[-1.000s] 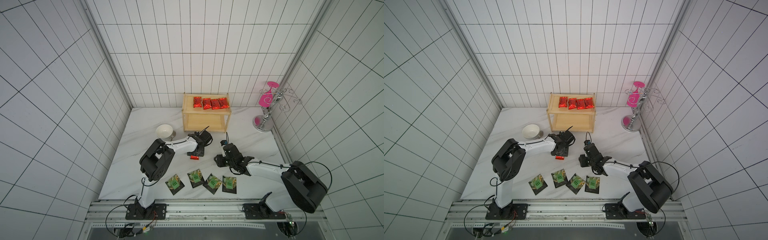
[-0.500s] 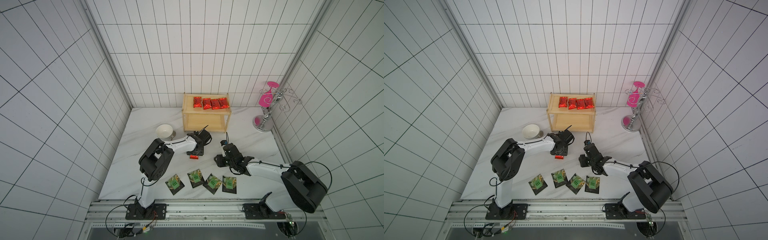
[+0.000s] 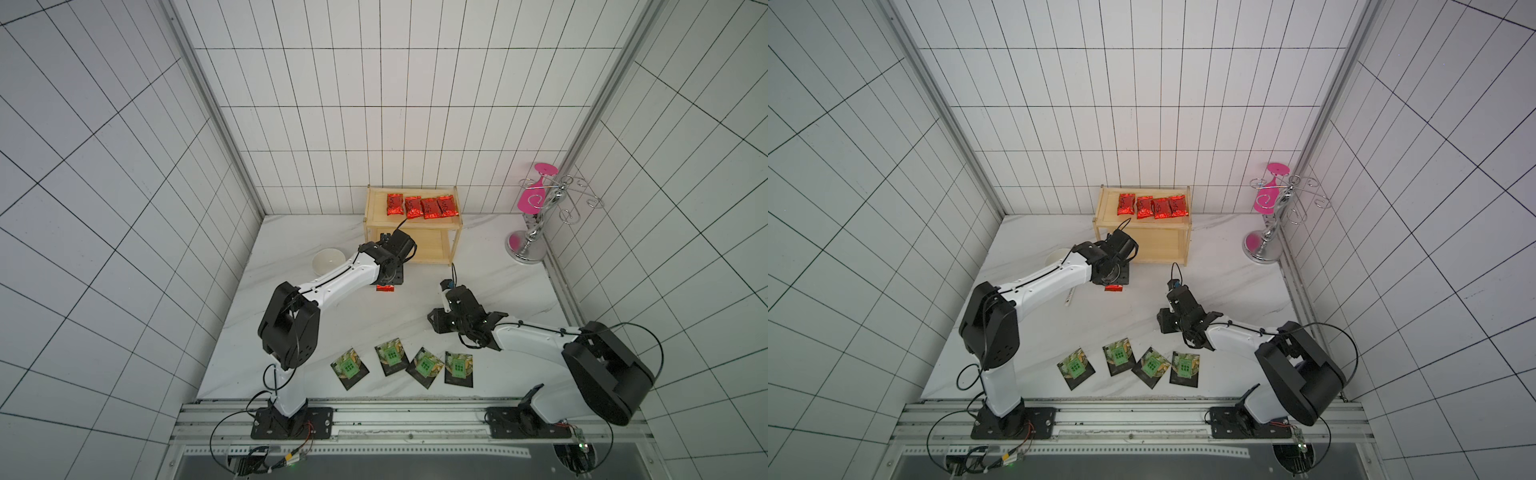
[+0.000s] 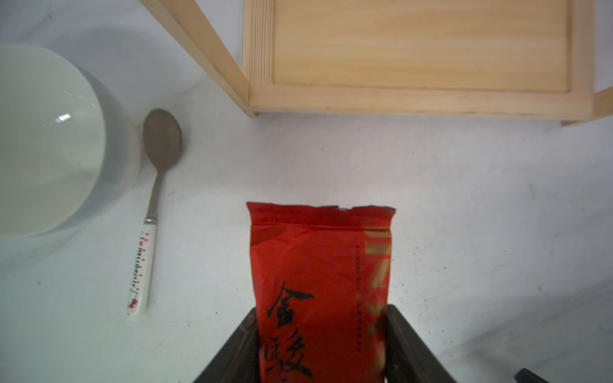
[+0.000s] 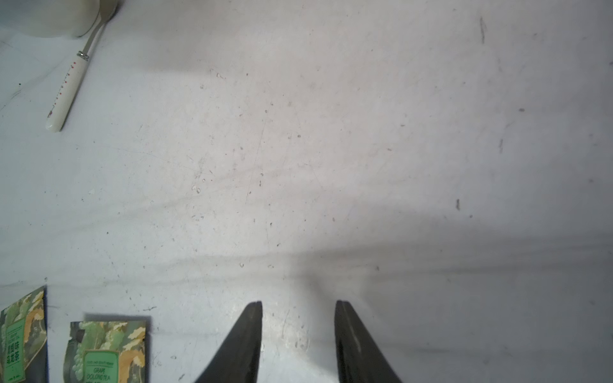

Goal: Place the tea bags on the shelf by color
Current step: Place the tea bag on the shelf.

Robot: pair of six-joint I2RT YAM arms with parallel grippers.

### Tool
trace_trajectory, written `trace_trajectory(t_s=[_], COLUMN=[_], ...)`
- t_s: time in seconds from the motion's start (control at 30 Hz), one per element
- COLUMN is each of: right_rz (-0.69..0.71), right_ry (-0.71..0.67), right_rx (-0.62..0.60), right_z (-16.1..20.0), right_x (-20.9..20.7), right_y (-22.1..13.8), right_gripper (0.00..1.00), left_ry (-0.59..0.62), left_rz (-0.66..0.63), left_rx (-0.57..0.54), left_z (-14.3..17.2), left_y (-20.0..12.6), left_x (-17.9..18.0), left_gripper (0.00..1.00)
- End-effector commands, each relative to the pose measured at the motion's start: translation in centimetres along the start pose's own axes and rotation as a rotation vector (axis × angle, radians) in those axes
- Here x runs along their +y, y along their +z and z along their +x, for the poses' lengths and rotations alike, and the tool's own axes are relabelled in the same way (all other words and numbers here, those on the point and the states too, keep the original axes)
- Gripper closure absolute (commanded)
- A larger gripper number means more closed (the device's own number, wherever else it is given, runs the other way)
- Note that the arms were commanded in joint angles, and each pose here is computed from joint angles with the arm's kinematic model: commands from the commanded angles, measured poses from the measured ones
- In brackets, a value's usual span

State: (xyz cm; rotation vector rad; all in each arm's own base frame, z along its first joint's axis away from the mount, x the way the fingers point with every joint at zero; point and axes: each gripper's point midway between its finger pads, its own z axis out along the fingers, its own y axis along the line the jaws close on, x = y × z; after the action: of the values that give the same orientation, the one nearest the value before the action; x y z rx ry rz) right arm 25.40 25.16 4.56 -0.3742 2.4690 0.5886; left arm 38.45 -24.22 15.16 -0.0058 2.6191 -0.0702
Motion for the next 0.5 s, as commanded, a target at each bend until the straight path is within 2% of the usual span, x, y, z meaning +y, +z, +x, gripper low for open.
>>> trace_trajectory(t_s=[0.0, 0.2, 0.47], right_rz=[-0.018, -0.029, -0.035], right_ry=[-0.016, -0.017, 0.006], right_rx=[-0.056, -0.075, -0.085], right_z=[-2.2, -3.2, -3.9], right_x=[0.9, 1.3, 0.8], right_y=[-1.0, -1.4, -1.8], right_gripper=[0.6, 0.6, 0.6], left_ry=[0.02, 0.014, -0.015], left_rz=[0.002, 0.007, -0.015], left_rx=[-0.07, -0.213, -0.297], left_z=[-3.1, -8.2, -13.0], left_y=[-3.8, -7.1, -8.7], left_x=[1.1, 1.8, 3.0], left_gripper=[0.43, 0.43, 0.43])
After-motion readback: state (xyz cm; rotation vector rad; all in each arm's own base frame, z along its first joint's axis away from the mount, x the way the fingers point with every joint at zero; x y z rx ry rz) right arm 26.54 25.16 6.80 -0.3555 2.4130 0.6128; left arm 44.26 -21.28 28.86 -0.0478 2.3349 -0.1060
